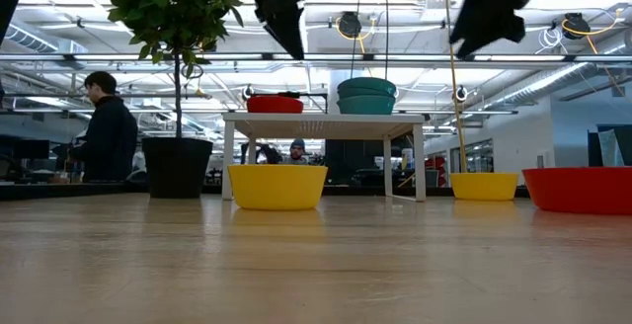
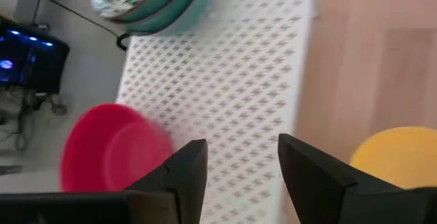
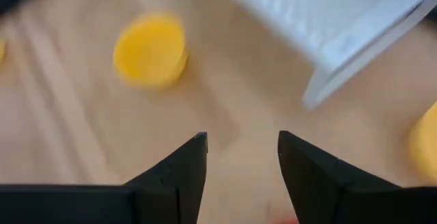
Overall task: Pick & Place Mini bowls
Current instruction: Stack the red bowl on the red bowl on the shelf
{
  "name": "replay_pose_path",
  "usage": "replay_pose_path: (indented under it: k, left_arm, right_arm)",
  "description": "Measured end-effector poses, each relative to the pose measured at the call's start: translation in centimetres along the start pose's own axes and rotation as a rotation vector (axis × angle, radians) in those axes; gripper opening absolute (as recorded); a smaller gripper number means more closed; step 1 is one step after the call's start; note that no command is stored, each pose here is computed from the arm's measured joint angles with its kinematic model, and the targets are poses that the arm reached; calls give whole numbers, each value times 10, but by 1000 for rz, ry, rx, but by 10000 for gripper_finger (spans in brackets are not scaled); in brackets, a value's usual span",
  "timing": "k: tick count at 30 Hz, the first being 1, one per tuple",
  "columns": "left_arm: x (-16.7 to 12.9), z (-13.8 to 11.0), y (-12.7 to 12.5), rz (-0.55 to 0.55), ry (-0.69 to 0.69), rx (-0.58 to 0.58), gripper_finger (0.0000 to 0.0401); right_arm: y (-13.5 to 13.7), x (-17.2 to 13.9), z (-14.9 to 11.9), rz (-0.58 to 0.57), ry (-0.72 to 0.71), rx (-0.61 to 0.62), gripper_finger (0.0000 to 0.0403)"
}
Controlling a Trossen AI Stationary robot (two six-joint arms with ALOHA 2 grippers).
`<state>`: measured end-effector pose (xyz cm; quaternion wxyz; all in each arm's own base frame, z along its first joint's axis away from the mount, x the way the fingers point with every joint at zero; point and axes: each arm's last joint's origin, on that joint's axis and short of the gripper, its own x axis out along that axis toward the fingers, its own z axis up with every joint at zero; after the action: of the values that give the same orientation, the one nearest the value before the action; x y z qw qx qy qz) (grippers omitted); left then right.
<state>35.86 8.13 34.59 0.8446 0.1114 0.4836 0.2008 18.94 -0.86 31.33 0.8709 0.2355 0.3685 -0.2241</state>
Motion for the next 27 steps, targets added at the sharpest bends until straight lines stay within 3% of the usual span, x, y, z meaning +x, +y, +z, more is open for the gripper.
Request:
replay_pose_path:
  k: [6,10,20,27]
  left_arm:
    - [-12,5,-30,-47,-30,-77,184]
    - [-20,8,-48,-81,-55,-170,184]
    - [-43,17,-93,-187,-169,-339,184]
    - [-59,20,-120,-257,-232,-351,184]
  right_arm:
    - [14,2,-23,100,236,-117,167]
    - [24,4,-38,88,341,-148,167]
    - [41,38,-61,-142,472,-63,167]
    - [17,76,-88,-296,586,-59,167]
